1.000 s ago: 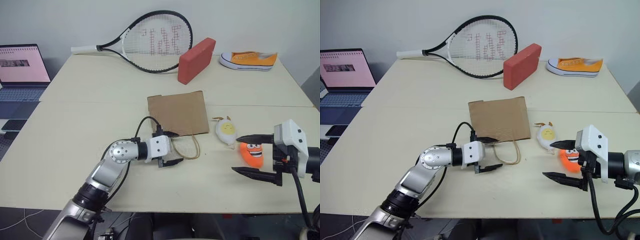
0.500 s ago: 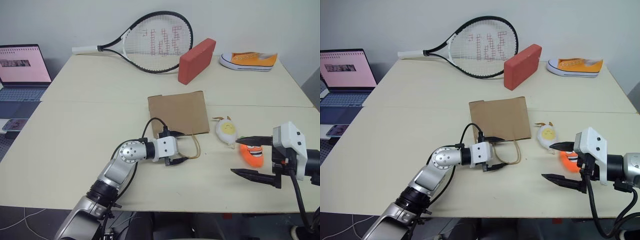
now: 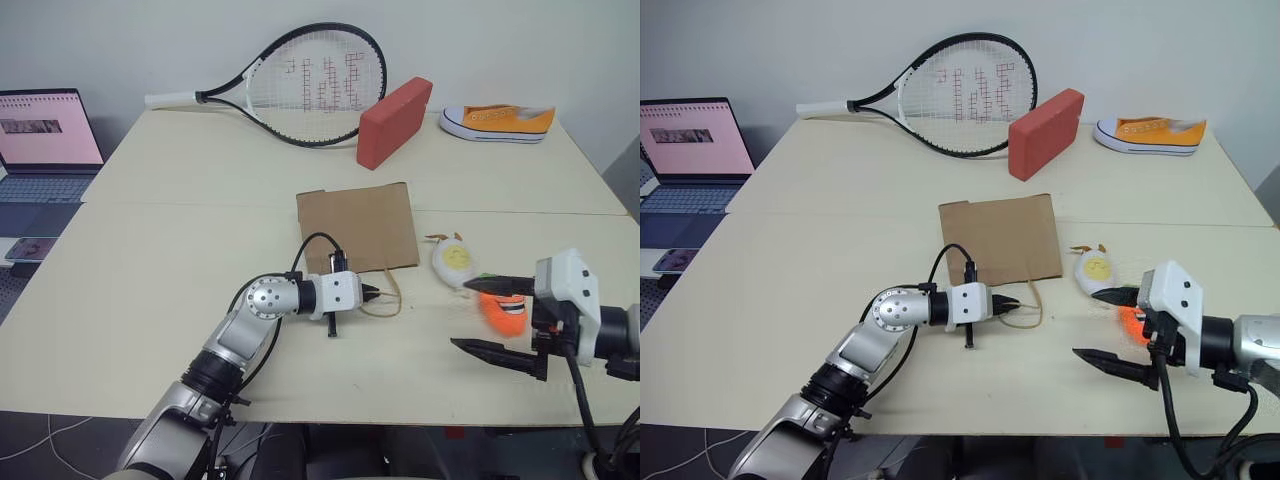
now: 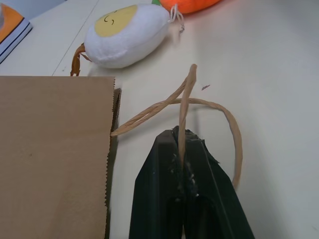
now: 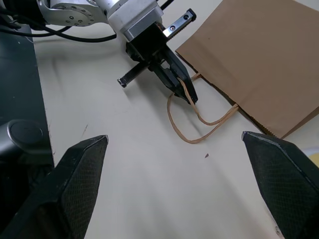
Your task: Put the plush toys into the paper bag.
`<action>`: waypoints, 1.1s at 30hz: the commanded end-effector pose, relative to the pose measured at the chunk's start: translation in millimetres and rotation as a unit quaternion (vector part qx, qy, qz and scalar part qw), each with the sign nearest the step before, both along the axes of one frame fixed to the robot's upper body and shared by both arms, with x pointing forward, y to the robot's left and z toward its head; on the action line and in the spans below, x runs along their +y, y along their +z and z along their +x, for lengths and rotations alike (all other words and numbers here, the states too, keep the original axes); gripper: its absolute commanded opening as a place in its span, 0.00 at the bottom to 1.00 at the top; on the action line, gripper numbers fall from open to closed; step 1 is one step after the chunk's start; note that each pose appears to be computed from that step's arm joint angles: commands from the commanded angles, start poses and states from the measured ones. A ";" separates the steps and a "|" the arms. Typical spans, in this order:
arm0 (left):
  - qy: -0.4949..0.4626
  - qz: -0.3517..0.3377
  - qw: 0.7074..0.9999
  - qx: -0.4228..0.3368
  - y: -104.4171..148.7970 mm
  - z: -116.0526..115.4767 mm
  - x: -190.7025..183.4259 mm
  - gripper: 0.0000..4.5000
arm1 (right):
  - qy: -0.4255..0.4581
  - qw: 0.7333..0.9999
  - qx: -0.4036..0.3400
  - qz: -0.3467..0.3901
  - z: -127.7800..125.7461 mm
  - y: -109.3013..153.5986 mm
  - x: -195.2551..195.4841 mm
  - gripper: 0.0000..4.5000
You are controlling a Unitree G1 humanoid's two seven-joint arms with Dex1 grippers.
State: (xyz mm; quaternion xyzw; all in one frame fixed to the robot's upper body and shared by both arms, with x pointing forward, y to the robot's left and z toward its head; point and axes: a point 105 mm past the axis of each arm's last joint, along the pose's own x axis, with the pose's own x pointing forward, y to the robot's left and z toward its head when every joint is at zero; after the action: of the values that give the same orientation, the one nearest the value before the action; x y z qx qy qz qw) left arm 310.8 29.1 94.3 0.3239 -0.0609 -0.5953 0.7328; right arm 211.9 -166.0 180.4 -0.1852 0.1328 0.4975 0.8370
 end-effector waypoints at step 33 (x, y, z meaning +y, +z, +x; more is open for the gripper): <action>0.025 -0.231 0.937 0.261 125.4 3.9 17.2 0.00 | -0.191 0.959 -0.166 0.128 135.9 -53.7 103.5 0.01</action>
State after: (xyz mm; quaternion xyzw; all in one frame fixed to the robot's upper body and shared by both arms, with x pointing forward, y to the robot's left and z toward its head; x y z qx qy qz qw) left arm 318.9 48.3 200.6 -0.0215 0.0370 -0.6027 0.7968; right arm 342.6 -62.4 114.6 -0.1209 -0.0105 0.3195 0.9398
